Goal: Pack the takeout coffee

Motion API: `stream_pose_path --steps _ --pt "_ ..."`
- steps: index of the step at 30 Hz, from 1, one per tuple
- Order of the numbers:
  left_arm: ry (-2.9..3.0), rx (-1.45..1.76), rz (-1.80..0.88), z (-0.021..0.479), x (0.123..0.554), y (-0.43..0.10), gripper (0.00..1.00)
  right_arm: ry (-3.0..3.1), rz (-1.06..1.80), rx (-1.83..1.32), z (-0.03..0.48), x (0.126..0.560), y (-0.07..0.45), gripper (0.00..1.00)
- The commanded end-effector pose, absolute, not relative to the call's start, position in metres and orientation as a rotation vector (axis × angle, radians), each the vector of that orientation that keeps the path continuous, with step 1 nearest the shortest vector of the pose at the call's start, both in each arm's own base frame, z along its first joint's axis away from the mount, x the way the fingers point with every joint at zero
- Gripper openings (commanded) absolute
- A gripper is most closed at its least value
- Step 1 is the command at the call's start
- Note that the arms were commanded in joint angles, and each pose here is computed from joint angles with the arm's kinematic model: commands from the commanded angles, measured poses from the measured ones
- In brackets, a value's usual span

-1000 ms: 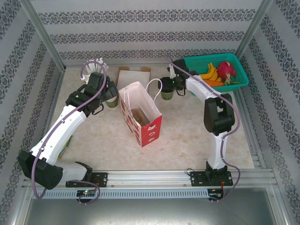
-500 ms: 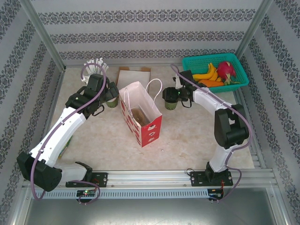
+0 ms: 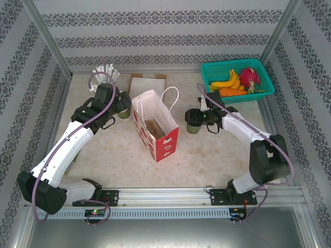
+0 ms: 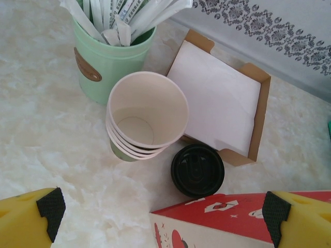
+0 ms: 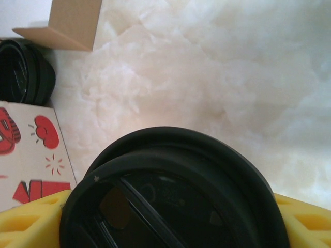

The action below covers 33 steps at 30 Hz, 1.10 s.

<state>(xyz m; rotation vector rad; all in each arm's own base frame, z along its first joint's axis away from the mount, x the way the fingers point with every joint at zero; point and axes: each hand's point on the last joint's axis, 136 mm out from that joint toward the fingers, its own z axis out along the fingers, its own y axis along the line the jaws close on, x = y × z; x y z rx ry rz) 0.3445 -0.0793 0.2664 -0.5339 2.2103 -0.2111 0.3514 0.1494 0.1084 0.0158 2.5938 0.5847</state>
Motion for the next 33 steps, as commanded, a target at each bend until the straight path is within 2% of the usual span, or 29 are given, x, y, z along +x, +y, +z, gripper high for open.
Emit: stream_pose_path --steps 1,8,13,18,33 --pt "2.147 -0.510 -0.262 0.282 0.347 -0.081 1.00 2.706 0.565 0.077 0.091 0.313 0.141 0.71" --pt "2.112 -0.515 -0.266 0.288 0.345 -0.078 1.00 2.720 0.546 0.102 0.080 0.283 0.130 0.77" --pt "2.106 -0.511 -0.259 0.289 0.346 -0.077 1.00 2.697 0.557 0.042 0.088 0.280 0.133 0.90" --pt "2.104 -0.515 -0.262 0.289 0.345 -0.076 1.00 2.691 0.526 0.029 0.109 0.285 0.131 0.98" --pt "2.101 -0.515 -0.218 0.289 0.341 -0.069 1.00 3.012 0.327 0.068 0.115 0.269 0.115 0.98"
